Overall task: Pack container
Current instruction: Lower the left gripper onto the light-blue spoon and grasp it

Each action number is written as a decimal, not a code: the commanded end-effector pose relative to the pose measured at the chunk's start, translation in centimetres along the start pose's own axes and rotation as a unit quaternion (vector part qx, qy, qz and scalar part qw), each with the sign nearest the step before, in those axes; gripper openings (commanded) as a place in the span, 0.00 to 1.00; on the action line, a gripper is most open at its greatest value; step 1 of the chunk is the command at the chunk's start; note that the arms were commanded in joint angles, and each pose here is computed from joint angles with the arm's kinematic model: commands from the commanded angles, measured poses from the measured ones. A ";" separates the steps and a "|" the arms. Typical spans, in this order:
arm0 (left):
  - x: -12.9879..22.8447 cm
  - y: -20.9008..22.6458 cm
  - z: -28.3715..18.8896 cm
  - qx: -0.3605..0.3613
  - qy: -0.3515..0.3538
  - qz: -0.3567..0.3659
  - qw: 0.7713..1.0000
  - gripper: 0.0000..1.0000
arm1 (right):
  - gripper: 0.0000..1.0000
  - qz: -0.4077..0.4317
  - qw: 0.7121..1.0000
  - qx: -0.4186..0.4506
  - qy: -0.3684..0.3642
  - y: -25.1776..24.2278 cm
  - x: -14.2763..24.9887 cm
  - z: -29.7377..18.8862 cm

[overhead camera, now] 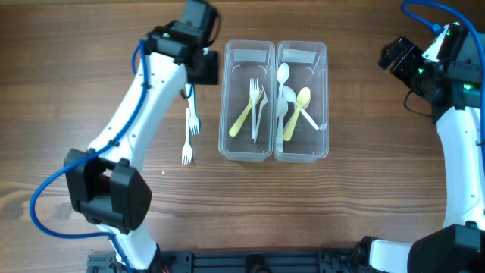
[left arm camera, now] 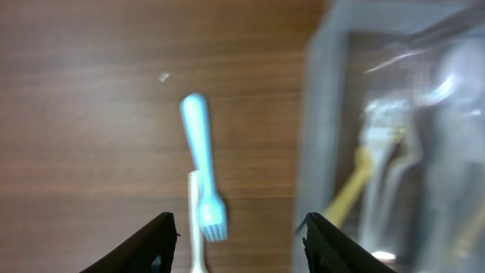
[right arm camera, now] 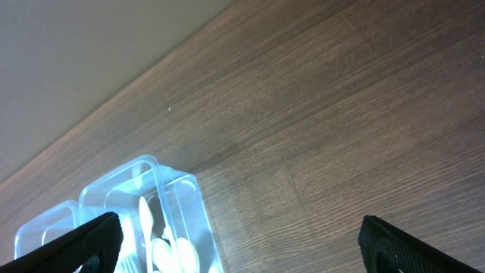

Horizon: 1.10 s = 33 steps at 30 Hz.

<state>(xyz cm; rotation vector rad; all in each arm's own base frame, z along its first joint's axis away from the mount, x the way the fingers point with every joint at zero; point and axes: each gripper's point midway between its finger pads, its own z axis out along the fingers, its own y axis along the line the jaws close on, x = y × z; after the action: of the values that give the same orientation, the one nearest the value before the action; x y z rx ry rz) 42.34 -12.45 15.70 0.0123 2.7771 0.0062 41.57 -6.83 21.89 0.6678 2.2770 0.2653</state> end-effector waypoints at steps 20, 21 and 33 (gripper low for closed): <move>5.3 1.3 14.0 -0.006 0.094 -0.056 0.994 0.50 | 1.00 0.007 1.000 -0.001 0.004 0.0 0.1 0.4; 5.6 1.4 14.4 -0.008 0.099 -0.056 0.994 0.49 | 1.00 0.007 1.000 -0.001 0.004 0.0 0.1 0.4; 7.3 1.8 15.0 -0.022 0.123 -0.085 0.989 0.46 | 1.00 0.007 1.000 -0.001 0.004 0.0 0.1 0.4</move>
<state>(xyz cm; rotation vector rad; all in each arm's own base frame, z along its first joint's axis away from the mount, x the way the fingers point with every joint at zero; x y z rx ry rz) 41.89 -10.80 0.29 -0.1983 2.9818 0.0221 41.57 -6.83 21.89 0.6678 2.2770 0.2653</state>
